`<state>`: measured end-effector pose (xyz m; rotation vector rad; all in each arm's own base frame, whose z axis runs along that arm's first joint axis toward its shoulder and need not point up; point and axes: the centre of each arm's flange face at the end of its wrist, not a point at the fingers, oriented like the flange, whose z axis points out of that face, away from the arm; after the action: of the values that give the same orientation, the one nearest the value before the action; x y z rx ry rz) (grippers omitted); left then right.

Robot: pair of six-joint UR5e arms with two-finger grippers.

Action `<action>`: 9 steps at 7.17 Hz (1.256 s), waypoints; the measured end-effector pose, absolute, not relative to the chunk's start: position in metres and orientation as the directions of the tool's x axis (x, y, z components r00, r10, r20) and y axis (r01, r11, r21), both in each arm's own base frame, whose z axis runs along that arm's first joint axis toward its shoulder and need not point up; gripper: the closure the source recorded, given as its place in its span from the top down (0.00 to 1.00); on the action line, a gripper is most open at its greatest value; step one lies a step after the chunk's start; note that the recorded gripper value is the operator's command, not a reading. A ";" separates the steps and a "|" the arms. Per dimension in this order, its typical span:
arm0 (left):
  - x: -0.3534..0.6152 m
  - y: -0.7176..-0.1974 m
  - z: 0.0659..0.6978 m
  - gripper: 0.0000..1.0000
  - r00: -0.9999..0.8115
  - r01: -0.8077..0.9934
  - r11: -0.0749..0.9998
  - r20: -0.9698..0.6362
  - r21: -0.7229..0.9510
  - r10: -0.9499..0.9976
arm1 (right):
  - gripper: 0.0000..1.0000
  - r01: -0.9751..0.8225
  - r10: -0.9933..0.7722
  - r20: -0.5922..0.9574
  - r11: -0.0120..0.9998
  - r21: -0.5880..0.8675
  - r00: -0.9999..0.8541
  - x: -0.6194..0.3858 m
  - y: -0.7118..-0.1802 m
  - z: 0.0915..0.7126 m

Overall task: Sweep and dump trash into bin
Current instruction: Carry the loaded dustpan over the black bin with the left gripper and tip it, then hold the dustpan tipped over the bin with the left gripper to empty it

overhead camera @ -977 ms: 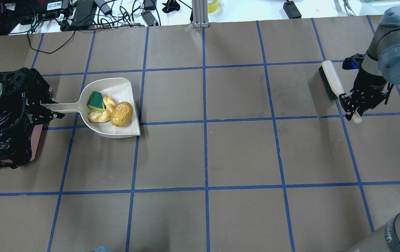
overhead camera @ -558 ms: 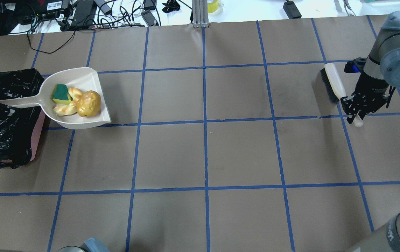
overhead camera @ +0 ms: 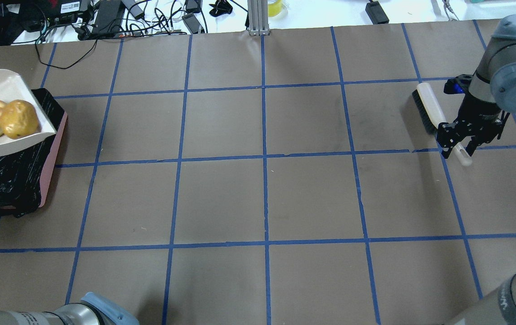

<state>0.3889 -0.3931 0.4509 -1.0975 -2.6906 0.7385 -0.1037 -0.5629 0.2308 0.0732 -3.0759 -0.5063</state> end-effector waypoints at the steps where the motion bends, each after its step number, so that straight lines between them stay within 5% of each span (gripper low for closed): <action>1: 0.422 -0.373 0.458 0.00 -0.766 0.582 0.644 -0.069 -0.497 0.639 | 0.99 -0.042 -0.050 0.016 0.947 0.319 -0.999 -0.104 -0.563 0.231; 5: 0.495 -0.342 0.460 0.00 -0.797 0.589 0.723 -0.113 -0.361 0.593 | 1.00 -0.039 -0.052 0.059 0.977 0.211 -0.997 -0.095 -0.556 0.312; 9: 0.464 -0.406 0.497 0.00 -0.655 0.748 0.664 -0.156 0.005 0.739 | 1.00 -0.055 -0.061 0.079 0.995 0.082 -0.995 -0.034 -0.499 0.473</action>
<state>0.4645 -0.4061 0.4973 -1.3477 -2.9953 0.0985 -0.0343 -0.4991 0.4725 0.0893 -3.0565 -0.1222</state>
